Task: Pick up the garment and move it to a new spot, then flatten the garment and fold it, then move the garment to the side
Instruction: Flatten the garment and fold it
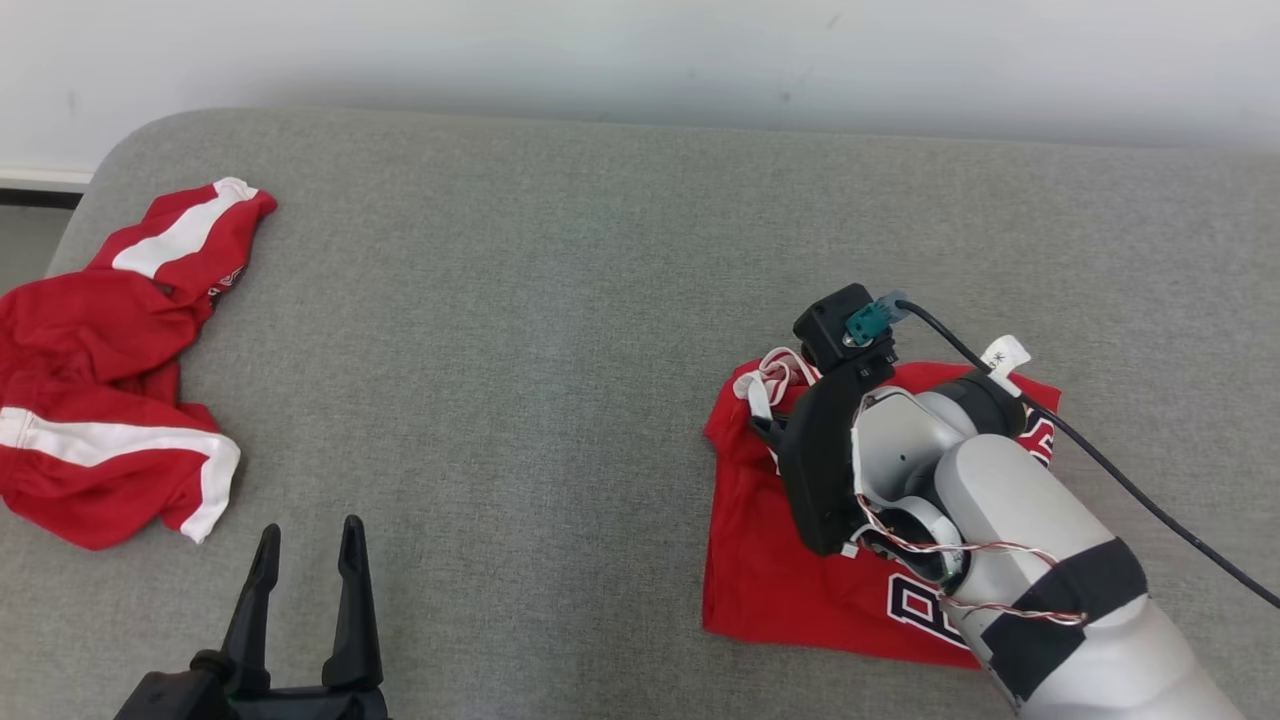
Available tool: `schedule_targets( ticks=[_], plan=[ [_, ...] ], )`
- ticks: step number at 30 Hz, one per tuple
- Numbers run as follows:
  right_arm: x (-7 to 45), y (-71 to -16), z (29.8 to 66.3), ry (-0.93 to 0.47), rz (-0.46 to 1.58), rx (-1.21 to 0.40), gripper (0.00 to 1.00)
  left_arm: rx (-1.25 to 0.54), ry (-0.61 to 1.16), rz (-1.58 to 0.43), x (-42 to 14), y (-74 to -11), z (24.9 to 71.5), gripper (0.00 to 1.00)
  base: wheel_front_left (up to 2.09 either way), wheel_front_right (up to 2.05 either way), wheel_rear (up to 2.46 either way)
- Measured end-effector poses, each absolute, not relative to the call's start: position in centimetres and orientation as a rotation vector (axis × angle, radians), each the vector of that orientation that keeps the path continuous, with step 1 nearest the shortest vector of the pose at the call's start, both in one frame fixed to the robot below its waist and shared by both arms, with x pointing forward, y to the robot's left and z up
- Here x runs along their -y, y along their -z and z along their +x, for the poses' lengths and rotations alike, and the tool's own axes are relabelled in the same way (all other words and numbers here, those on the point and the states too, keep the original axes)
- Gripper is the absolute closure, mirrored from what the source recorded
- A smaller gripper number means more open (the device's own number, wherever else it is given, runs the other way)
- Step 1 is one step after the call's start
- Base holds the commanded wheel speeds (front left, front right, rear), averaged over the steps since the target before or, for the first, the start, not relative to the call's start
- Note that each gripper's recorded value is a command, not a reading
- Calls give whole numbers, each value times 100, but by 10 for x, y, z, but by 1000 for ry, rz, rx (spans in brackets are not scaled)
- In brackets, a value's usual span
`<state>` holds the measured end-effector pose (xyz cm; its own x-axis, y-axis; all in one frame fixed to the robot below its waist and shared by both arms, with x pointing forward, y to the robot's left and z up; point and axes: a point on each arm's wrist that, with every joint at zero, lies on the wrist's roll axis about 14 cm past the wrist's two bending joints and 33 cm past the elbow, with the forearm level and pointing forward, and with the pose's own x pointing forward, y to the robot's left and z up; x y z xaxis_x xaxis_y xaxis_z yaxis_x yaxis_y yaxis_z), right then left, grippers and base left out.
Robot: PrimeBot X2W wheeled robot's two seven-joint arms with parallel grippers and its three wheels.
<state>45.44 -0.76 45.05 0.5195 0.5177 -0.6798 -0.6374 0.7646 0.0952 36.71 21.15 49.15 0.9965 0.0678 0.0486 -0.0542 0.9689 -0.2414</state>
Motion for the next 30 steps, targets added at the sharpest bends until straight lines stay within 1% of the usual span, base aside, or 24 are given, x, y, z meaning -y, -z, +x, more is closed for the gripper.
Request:
schedule_targets(
  ticks=[2,3,4,9,14,17,20,25,30],
  plan=[
    [1,-446,455,-711,-171,-761,100,52,-72,-243,-215,-490,366,0,0,0,0],
    [-3,-444,454,-719,-169,-767,10,51,-76,-242,-216,-489,366,0,0,0,0],
    [-7,-444,453,-730,-157,-769,0,50,-78,-243,-216,-489,365,0,0,0,0],
    [-19,-453,452,-766,-121,-729,0,53,-78,-246,-216,-490,366,0,0,0,0],
    [-19,-488,455,-790,-77,-606,0,57,-66,-250,-213,-491,369,0,0,0,0],
    [-11,-513,458,-784,-39,-517,0,63,-50,-254,-208,-493,372,0,0,0,0],
    [9,-526,459,-740,-19,-454,0,69,-35,-254,-204,-495,374,0,0,0,0],
    [38,-526,449,-666,-56,-403,0,81,-13,-257,-197,-499,376,0,0,0,0],
    [43,-515,426,-657,-131,-364,0,88,0,-259,-193,-502,374,0,0,0,0]
  ],
)
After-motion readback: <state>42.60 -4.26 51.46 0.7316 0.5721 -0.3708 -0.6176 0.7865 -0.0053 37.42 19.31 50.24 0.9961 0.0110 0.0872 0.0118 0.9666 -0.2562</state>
